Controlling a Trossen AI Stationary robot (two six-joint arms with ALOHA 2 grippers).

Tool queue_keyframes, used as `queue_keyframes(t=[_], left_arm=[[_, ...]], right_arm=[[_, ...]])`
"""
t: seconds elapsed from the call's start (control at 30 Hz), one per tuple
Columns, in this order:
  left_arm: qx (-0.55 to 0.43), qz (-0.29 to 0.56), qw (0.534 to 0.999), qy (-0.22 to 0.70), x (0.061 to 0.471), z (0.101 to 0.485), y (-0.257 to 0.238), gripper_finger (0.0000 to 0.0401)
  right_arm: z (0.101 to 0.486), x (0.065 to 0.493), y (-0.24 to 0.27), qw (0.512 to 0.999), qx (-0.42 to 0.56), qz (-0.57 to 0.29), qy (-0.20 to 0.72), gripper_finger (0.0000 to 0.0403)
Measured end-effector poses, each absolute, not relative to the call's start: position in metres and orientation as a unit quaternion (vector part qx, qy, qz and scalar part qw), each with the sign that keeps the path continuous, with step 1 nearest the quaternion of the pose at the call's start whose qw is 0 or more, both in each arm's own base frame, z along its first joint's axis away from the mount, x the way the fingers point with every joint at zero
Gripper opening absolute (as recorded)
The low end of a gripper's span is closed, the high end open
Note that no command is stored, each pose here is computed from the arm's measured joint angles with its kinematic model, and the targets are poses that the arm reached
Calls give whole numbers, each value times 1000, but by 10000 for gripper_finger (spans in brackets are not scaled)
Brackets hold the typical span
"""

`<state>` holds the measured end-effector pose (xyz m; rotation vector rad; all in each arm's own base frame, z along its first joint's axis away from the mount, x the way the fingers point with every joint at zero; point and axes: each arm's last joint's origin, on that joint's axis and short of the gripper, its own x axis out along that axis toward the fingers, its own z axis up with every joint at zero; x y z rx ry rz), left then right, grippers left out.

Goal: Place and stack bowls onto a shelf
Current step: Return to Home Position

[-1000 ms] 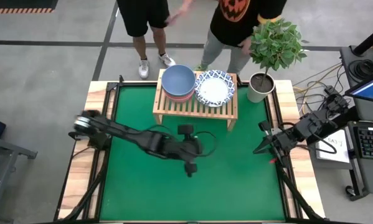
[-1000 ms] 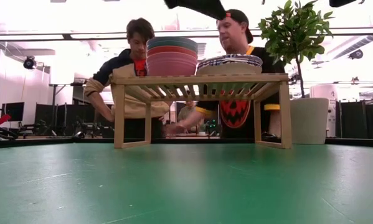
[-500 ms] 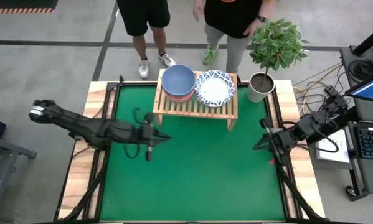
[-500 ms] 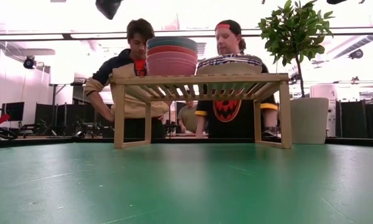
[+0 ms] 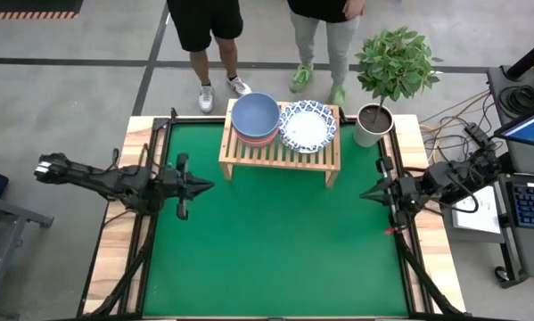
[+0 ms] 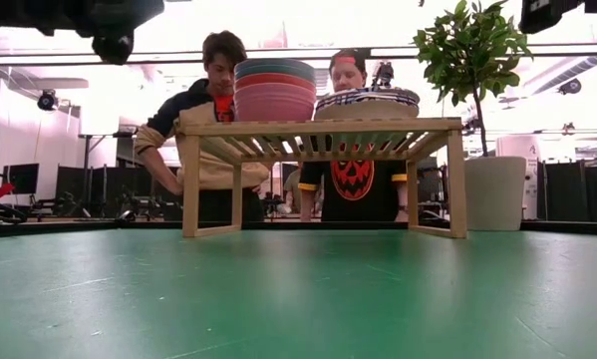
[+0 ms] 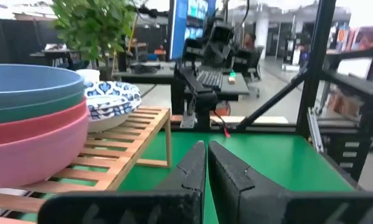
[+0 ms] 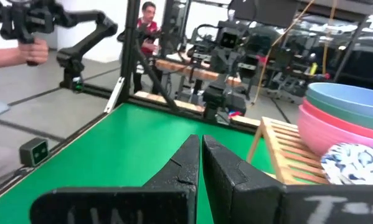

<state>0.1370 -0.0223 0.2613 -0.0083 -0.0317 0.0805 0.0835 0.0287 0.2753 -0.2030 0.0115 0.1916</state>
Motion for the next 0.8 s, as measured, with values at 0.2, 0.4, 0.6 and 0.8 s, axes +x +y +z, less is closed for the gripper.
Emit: queue_keyframes(t=[0.2, 0.4, 0.6, 0.8], left_arm=[[-13, 42, 998, -45, 123, 252, -19, 0], [-21, 44, 996, -69, 119, 236, -17, 0], [-22, 46, 996, -67, 118, 217, -17, 0], [-23, 42, 996, -70, 114, 202, -16, 0]], right_arm=[[261, 72, 21, 993, -92, 77, -22, 9], [244, 65, 17, 994, -81, 63, -49, 9], [232, 72, 19, 995, -69, 61, -34, 9], [213, 78, 21, 995, -65, 67, -18, 9]])
